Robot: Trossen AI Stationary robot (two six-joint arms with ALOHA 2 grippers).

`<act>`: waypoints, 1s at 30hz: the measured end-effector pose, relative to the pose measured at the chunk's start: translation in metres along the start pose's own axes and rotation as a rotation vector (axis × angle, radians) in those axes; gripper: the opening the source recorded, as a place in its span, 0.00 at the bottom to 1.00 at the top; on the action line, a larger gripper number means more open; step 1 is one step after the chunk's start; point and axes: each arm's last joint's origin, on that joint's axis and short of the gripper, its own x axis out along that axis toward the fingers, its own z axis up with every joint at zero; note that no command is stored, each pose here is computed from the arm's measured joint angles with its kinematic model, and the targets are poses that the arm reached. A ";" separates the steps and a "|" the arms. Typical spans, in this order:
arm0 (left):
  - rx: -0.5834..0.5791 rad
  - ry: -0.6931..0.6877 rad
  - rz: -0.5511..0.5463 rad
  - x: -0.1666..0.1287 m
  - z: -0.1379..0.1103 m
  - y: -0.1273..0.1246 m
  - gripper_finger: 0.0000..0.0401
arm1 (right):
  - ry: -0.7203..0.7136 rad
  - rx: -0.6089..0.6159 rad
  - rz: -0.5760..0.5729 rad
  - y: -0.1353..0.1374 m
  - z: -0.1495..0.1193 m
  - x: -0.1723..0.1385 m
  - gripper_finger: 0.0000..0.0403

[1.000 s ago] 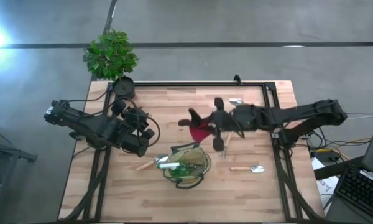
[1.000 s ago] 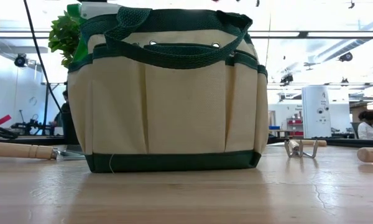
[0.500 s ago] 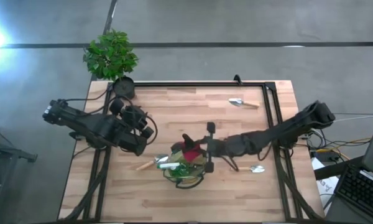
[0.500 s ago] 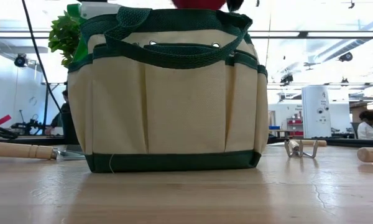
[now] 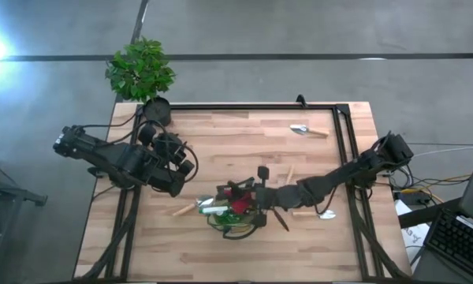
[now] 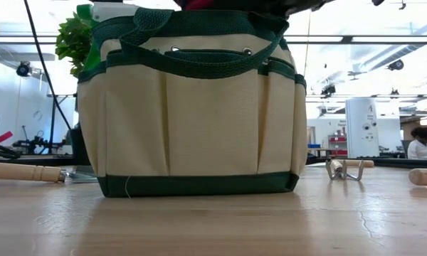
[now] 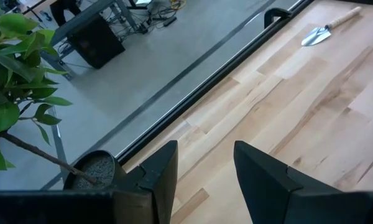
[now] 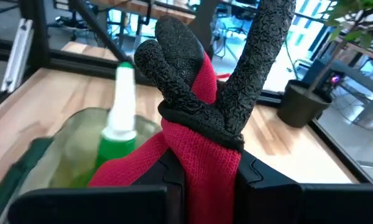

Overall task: Pick & Place Garden tools in Gardening bag
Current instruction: Put the gloves into the gardening bag

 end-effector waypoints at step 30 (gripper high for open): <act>0.023 0.018 -0.010 0.000 -0.001 -0.001 0.40 | 0.176 0.100 -0.013 0.019 -0.028 -0.002 0.39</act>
